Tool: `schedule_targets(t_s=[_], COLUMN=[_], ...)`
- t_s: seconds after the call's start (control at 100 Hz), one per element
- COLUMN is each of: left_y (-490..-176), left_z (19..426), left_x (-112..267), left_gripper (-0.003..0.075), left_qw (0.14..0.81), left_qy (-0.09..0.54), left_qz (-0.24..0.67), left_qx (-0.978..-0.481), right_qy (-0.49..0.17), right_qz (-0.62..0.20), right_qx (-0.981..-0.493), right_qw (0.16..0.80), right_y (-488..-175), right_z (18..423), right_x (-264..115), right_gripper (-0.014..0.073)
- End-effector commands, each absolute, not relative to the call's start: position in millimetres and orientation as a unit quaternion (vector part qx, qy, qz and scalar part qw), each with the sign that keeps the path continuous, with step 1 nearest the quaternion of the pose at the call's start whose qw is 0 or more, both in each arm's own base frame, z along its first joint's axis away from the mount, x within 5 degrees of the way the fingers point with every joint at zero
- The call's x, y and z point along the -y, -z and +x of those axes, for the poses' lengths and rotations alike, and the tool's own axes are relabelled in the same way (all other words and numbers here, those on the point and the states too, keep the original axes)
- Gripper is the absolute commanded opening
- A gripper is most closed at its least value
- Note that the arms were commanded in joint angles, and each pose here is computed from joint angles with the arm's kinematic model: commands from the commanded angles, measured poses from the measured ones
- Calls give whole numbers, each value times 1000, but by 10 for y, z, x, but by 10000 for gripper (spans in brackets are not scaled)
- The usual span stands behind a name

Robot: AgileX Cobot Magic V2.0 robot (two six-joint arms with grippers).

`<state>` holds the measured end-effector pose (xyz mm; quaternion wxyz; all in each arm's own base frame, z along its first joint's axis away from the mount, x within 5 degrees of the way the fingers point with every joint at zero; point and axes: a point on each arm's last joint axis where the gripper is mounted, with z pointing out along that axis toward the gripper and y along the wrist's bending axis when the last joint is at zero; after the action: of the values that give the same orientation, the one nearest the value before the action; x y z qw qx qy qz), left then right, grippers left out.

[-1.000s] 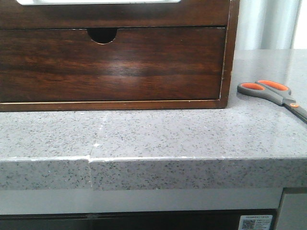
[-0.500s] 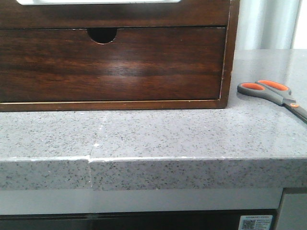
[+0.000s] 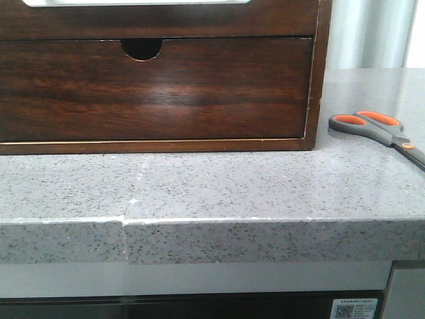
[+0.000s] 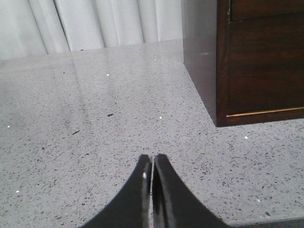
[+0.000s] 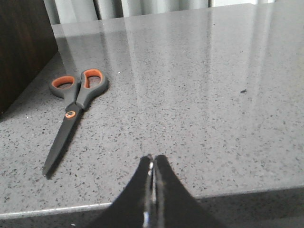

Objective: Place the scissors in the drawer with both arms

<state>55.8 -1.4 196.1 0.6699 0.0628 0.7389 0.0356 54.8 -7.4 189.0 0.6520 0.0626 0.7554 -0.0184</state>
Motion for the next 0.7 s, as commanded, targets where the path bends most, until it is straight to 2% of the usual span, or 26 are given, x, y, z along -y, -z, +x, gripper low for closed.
schedule_targets(t_s=[0.0, 0.1, 0.2, 0.27, 0.43, 0.57, 0.69], left_y=[-1987, -2065, -2219, -2290, -2436, -2696, -2970], left_z=[549, 545, 519, 500, 466, 448, 504], left_x=[18, 22, 26, 27, 11, 16, 19], left_gripper=[-22, -22, -22, -22, -22, -22, -22], left_qw=[706, 736, 790, 808, 814, 799, 795], left_qy=[-34, -30, -29, -29, 1, 7, 8], left_qz=[59, 55, 51, 50, 17, 17, 17], left_qx=[-705, -675, -611, -586, -580, -601, -606], right_qy=[17, 10, 11, 5, 5, 3, -3], right_qz=[48, 48, 41, 41, 39, 52, 68], right_qx=[-719, -699, -682, -662, -646, -673, -715], right_qw=[693, 714, 730, 749, 762, 738, 696], right_y=[-1911, -1963, -2007, -2056, -2189, -2345, -2488], right_z=[556, 557, 556, 552, 532, 532, 599], right_x=[58, 49, 43, 35, 33, 47, 60], right_gripper=[-62, -62, -62, -61, -61, -61, -61])
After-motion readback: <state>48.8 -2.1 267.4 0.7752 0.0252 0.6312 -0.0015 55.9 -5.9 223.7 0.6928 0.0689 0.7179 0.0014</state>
